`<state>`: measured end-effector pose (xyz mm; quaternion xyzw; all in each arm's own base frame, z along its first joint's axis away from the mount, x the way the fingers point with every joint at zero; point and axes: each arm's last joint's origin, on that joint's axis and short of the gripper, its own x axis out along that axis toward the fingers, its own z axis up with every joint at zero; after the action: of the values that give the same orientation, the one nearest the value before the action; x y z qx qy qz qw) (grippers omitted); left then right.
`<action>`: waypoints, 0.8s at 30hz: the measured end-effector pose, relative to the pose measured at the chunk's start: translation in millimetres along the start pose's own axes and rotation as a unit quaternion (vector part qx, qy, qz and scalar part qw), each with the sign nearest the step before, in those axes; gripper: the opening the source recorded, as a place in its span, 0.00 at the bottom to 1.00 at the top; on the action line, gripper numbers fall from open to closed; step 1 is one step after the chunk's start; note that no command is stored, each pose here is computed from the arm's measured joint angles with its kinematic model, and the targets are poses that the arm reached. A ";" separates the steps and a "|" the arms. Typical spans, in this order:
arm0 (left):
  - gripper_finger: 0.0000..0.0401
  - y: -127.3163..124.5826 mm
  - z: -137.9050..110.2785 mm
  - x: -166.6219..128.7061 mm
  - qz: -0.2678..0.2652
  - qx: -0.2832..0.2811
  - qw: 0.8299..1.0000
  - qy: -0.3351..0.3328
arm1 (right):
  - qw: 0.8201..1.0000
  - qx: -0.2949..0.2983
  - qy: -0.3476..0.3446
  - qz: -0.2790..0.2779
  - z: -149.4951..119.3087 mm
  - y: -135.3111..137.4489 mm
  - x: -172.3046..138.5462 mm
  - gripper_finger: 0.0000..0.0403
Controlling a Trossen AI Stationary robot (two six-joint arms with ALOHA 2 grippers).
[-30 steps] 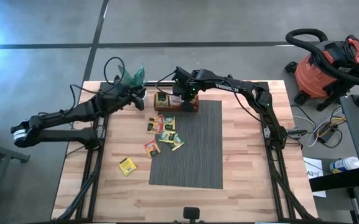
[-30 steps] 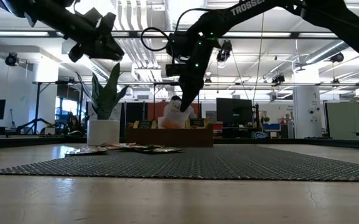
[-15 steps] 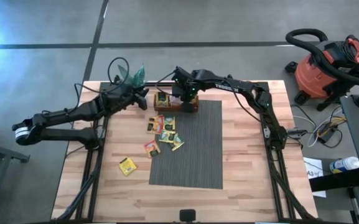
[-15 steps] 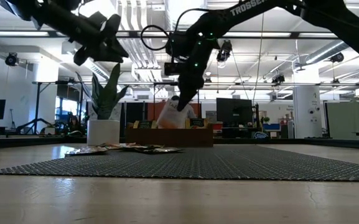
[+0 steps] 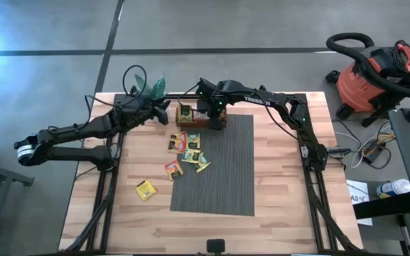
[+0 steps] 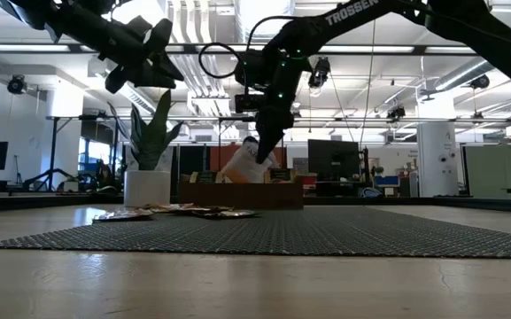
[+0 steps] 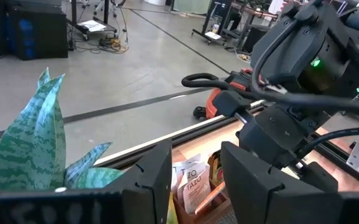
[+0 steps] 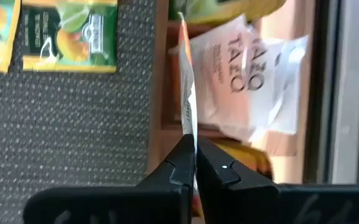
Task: Pick & Place Tea
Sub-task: Put the white tea bag into the middle compartment of the wooden organizer
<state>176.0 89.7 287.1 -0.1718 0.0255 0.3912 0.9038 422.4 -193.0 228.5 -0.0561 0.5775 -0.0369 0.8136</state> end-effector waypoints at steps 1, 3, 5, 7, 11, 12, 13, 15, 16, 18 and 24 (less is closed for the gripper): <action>0.33 0.0 0.0 0.0 0.000 0.000 1.000 0.000 | 1.000 0.000 -0.005 -0.002 1.5 -0.7 -1.3 0.02; 0.33 0.0 0.0 0.0 0.000 0.000 1.000 0.000 | 1.000 -0.001 -0.015 -0.007 5.5 -2.6 -1.7 0.02; 0.33 0.0 0.0 0.0 0.000 0.000 1.000 0.000 | 1.000 -0.002 -0.021 -0.010 9.1 -4.4 -0.1 0.02; 0.33 -0.1 0.0 0.0 0.000 -0.002 1.000 0.000 | 1.000 -0.003 -0.027 -0.013 12.8 -6.3 1.8 0.02; 0.33 -0.1 -0.1 0.0 0.000 -0.007 1.000 0.000 | 0.999 -0.002 -0.037 -0.016 19.6 -9.2 -6.1 0.02; 0.33 -0.2 -0.1 -0.1 -0.001 -0.009 1.000 0.000 | 0.999 0.003 -0.036 -0.014 20.4 -9.5 -9.5 0.02; 0.33 -0.1 -0.2 -0.1 0.000 -0.009 1.000 0.001 | 0.999 0.007 -0.033 -0.012 20.7 -9.5 -12.9 0.02; 0.33 0.1 -0.5 0.8 -0.001 -0.009 1.000 0.002 | 0.999 0.012 -0.029 -0.008 21.3 -9.5 -20.8 0.02; 0.33 0.3 -1.1 1.8 -0.006 -0.009 1.000 0.007 | 1.000 0.014 -0.024 -0.005 21.1 -9.2 -25.5 0.02; 0.33 0.0 -3.4 5.3 -0.034 -0.009 0.999 0.025 | 1.000 0.023 -0.020 0.003 21.8 -8.9 -36.2 0.02; 0.33 -6.0 -20.3 26.2 -0.118 0.053 0.988 0.089 | 0.993 0.054 -0.096 0.035 36.4 -6.4 -70.4 0.02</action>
<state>200.2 97.4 265.0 -0.1592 0.1063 0.2631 0.9456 433.5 -188.8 307.1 0.0048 0.4959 -0.0336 0.8677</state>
